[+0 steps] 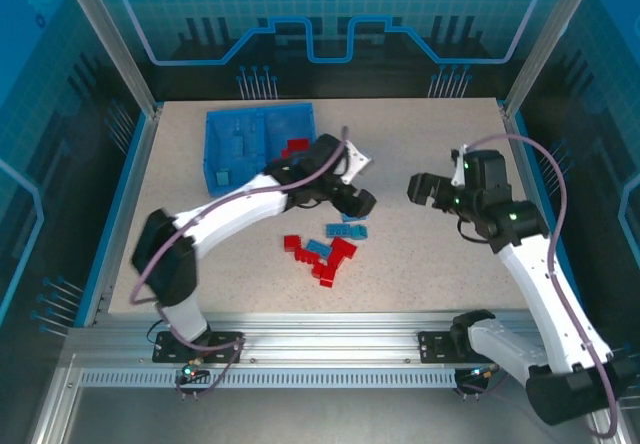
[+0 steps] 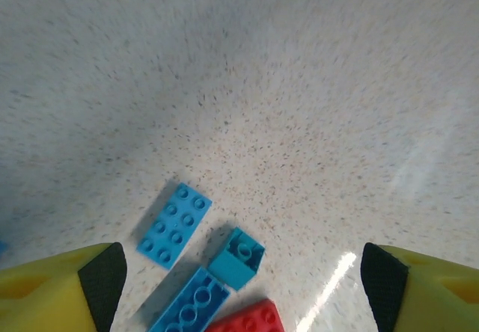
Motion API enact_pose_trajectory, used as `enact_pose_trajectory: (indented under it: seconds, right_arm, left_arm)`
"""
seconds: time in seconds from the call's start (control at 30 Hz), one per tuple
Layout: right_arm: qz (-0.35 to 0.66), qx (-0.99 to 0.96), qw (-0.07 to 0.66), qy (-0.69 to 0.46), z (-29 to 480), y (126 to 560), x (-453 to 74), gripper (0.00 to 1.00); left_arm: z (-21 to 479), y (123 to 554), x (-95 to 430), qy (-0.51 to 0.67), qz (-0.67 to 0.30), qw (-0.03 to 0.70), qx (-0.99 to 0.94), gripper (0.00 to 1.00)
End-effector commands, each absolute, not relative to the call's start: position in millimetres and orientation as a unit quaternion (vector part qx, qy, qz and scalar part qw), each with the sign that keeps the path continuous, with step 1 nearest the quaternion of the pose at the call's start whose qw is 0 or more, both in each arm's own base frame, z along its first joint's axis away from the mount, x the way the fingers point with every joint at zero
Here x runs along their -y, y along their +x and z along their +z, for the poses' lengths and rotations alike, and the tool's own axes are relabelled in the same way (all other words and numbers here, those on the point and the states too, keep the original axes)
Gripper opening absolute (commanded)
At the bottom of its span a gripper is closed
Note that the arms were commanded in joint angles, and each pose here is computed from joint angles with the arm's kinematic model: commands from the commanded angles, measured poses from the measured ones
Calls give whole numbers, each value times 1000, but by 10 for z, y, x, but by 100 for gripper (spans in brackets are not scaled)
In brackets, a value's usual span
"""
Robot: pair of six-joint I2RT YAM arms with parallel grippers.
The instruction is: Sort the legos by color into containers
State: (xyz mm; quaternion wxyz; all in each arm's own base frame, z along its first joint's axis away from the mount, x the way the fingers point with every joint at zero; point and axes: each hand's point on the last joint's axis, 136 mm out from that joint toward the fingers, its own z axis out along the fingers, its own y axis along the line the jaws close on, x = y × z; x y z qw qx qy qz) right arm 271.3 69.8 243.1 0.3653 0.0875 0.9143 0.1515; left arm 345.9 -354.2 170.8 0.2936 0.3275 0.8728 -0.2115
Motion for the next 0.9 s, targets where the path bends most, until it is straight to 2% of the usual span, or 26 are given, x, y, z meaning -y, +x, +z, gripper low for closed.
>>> enact_pose_trajectory:
  seconds: [0.0, 0.23, 0.4, 0.63, 0.77, 0.87]
  right_arm:
    - [179, -920, 328, 118, 2278, 2426, -706, 100]
    - [184, -921, 317, 129, 2160, 2295, -688, 100]
    - [199, -921, 311, 127, 2150, 2305, -747, 100]
    - [206, -920, 309, 125, 2177, 2308, -771, 100]
    - [207, -921, 306, 126, 2173, 2300, -777, 100]
    - [212, -919, 308, 127, 2195, 2300, -787, 100]
  left_arm:
    - [1207, 3537, 3477, 322, -143, 229, -908, 86]
    - [698, 3705, 3623, 345, -112, 179, -914, 86]
    - [424, 3816, 3611, 351, -82, 168, -917, 83]
    - [167, 3899, 3429, 346, -29, 153, -925, 68]
    - [105, 3905, 3372, 343, -23, 149, -927, 64]
    - [55, 3911, 3325, 328, -25, 143, -933, 52]
